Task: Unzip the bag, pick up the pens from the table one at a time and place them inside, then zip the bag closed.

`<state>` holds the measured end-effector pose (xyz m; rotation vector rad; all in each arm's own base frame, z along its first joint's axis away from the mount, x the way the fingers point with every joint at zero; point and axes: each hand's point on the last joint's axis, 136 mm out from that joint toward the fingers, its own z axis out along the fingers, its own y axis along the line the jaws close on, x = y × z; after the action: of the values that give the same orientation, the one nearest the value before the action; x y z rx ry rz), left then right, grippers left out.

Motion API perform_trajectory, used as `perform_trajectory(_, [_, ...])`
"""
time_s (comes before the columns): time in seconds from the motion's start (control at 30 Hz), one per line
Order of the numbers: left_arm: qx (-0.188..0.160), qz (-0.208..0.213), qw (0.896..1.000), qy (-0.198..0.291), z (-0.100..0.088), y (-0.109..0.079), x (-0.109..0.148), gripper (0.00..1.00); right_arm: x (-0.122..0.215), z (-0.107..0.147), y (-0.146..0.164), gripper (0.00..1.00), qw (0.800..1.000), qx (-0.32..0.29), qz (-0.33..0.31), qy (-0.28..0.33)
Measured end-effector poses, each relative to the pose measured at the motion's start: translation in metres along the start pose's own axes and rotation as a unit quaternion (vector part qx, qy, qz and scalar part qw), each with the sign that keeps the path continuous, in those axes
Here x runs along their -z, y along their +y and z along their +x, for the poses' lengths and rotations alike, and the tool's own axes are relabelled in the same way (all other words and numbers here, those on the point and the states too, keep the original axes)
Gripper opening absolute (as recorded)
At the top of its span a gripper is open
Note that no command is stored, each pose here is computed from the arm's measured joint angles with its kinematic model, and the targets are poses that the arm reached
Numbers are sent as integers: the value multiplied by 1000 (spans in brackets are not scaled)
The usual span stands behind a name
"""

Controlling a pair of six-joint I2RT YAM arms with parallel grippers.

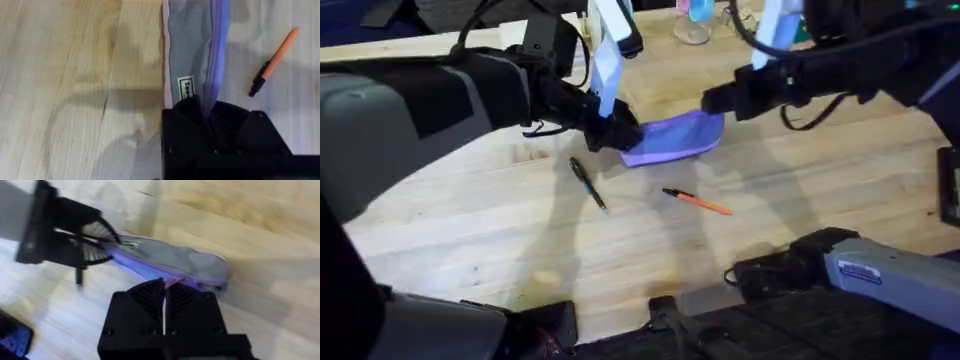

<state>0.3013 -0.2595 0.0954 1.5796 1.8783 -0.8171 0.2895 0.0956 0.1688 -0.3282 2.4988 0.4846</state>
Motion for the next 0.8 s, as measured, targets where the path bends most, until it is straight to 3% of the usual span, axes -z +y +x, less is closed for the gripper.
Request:
perform_trajectory(0.23, [5, -4, 1000, 1, 2, 3, 2, 41, -24, -11, 45, 30, 998, 41, -43, -7])
perform_trajectory(0.53, [4, -4, 1000, 3, 3, 3, 2, 42, -59, -1, 108, 30, 991, 85, -102, 17])
perform_trajectory(0.8, [5, -4, 1000, 5, 6, 3, 4, 42, -60, -3, 117, 30, 991, 98, -90, 9])
